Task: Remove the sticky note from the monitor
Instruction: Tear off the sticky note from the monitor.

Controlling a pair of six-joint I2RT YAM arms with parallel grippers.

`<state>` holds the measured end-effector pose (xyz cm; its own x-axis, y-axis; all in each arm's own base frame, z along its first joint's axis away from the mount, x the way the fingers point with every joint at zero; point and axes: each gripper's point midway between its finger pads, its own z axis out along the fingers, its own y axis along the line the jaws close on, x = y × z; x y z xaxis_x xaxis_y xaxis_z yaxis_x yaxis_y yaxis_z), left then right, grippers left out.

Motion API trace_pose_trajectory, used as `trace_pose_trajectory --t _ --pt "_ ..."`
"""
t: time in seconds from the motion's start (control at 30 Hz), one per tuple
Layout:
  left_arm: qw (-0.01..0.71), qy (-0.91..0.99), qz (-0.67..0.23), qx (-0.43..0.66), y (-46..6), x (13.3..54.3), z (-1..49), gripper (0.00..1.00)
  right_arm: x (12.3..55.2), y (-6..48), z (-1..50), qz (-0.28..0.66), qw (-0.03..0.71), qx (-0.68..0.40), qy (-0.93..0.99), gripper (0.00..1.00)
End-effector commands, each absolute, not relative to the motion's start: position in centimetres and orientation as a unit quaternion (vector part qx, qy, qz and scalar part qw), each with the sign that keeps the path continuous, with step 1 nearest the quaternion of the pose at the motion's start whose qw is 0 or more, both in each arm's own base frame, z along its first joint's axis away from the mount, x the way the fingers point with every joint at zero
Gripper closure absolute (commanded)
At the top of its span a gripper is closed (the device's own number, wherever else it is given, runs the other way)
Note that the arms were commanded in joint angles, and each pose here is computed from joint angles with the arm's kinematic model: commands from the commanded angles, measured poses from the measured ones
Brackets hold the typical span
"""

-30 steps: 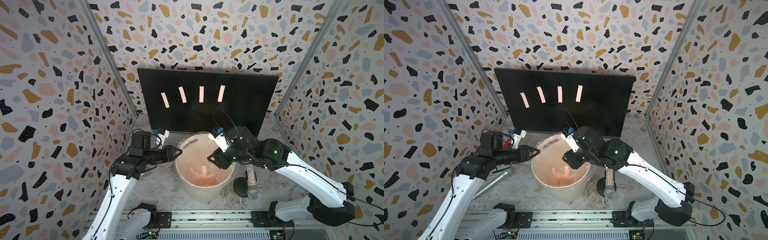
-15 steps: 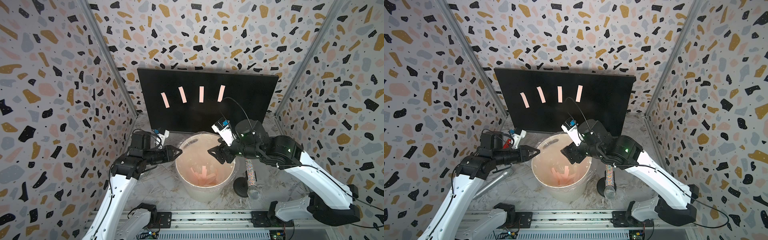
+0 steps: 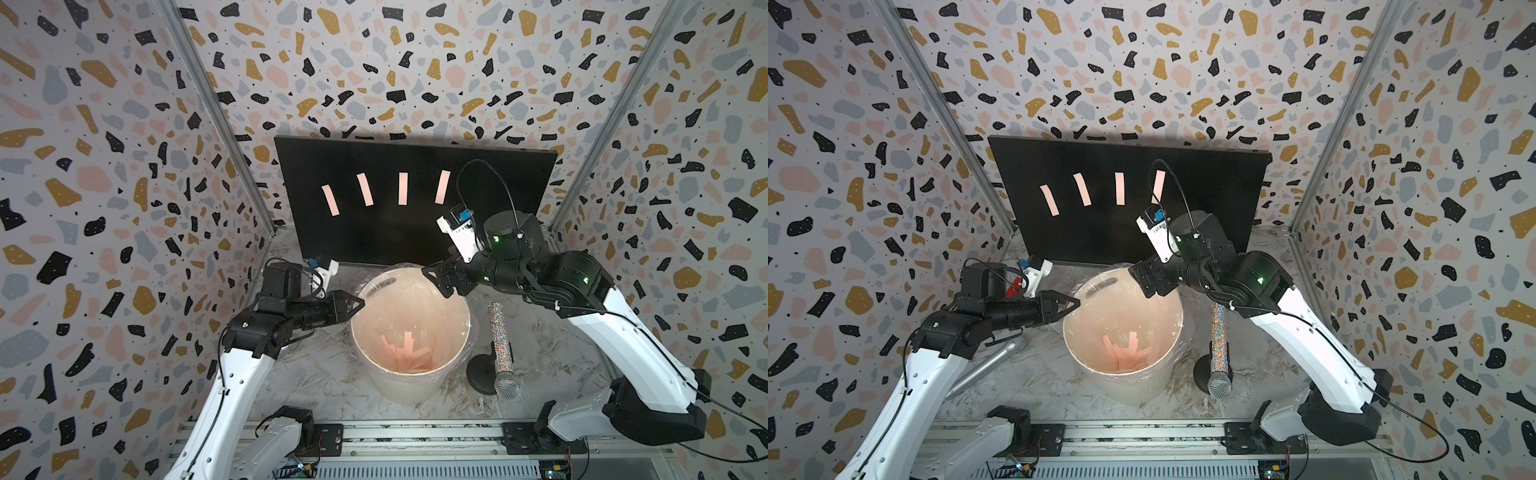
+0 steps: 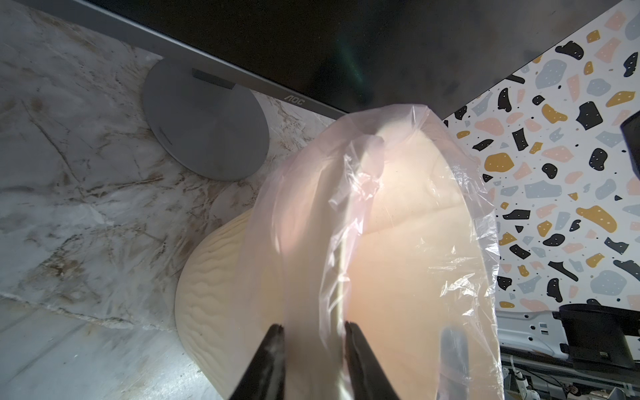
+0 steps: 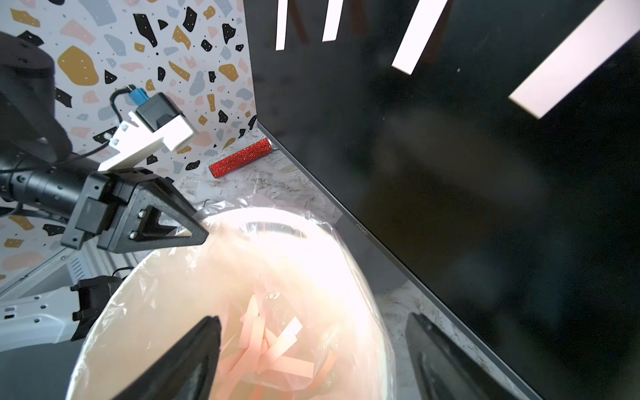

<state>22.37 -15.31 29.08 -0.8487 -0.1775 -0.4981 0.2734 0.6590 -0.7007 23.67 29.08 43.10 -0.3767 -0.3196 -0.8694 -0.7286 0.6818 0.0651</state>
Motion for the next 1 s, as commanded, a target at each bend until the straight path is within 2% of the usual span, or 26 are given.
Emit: trace_pose_trajectory --t 0.0,0.5,0.97 --pt "0.270 0.868 -0.415 0.033 -15.5 22.4 29.1 0.70 24.3 28.6 44.8 0.232 0.467 -0.319 0.792 0.10" --pt "0.270 0.869 -0.414 0.034 -15.5 22.4 29.3 0.70 31.0 27.2 46.4 0.298 0.477 -0.208 0.800 0.13" --pt "0.267 0.872 -0.409 0.033 -15.4 22.5 29.1 0.70 36.5 26.4 47.6 0.394 0.472 -0.108 0.781 0.29"
